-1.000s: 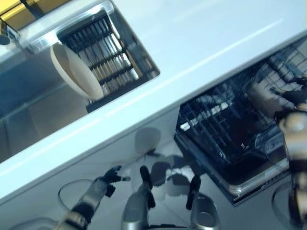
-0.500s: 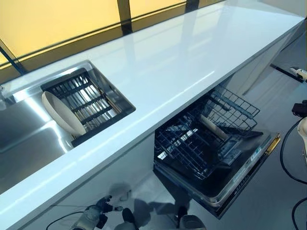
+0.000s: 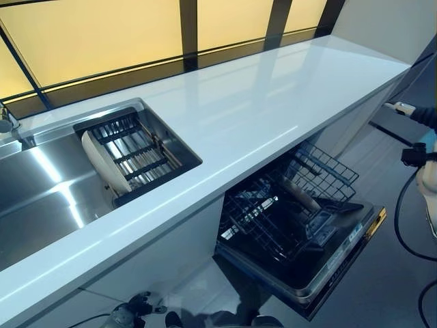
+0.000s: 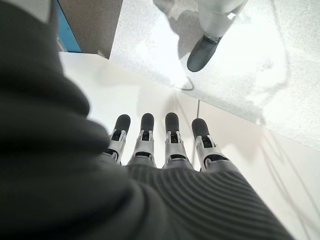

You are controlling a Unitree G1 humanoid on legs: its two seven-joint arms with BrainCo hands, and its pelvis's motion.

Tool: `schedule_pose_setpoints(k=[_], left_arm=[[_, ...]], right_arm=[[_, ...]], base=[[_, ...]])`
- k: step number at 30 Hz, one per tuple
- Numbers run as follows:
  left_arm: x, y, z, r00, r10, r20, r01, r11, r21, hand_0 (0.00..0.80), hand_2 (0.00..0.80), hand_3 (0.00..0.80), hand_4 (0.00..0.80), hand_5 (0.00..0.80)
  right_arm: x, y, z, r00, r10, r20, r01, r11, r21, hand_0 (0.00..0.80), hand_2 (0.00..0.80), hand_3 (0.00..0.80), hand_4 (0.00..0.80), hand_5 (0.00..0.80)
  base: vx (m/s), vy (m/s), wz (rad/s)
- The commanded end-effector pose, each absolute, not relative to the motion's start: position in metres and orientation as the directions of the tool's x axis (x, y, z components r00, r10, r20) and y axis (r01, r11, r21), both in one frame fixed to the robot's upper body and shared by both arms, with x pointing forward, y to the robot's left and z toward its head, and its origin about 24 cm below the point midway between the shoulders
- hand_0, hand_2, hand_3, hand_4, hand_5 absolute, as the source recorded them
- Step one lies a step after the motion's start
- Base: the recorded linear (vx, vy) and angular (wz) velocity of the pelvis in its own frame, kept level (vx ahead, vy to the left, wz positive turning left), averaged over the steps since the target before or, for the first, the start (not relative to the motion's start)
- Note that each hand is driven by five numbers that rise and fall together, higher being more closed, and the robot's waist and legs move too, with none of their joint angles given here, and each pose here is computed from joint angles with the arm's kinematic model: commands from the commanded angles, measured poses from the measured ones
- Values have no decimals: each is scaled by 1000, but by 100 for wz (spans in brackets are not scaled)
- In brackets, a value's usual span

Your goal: Take plates into dishwasher

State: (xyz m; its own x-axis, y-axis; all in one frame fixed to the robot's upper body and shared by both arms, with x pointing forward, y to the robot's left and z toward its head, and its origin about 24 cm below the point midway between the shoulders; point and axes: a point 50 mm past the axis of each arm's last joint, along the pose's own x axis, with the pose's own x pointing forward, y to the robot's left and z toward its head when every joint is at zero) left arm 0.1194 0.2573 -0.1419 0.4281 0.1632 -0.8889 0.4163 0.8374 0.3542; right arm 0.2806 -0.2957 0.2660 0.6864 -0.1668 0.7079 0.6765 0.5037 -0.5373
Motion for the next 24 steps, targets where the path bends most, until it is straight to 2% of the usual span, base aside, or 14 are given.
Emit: schedule_pose_setpoints(k=[1,5,8,15,20,24], left_arm=[[123,260,-140,440,169,-882,436,818,375,0,0,0,0,0],[123,256,-141,439,151,-886,475,798,371,0,0,0,0,0],[128,251,-141,441,139,-887,517,769,377,0,0,0,0,0],[140,258,-138,429,190,-883,480,780,401,0,0,0,0,0],[139,265,-137,406,228,-885,452,791,411,0,0,0,0,0],[135,267,-138,387,243,-889,448,793,412,0,0,0,0,0]], right_arm=[[271,-274,334,563,-5,826,705,524,-477,0,0,0,0,0],[274,-256,346,579,82,811,623,597,-505,0,0,0,0,0],[280,-245,340,630,127,766,506,682,-529,0,0,0,0,0],[305,-225,325,753,147,642,237,849,-472,0,0,0,0,0],[320,-225,317,816,58,575,179,921,-347,0,0,0,0,0],[327,-222,309,837,-5,547,204,931,-304,0,0,0,0,0]], base=[[49,165,-2],[47,200,20],[25,207,23],[59,69,66],[120,-53,56],[99,-34,75]])
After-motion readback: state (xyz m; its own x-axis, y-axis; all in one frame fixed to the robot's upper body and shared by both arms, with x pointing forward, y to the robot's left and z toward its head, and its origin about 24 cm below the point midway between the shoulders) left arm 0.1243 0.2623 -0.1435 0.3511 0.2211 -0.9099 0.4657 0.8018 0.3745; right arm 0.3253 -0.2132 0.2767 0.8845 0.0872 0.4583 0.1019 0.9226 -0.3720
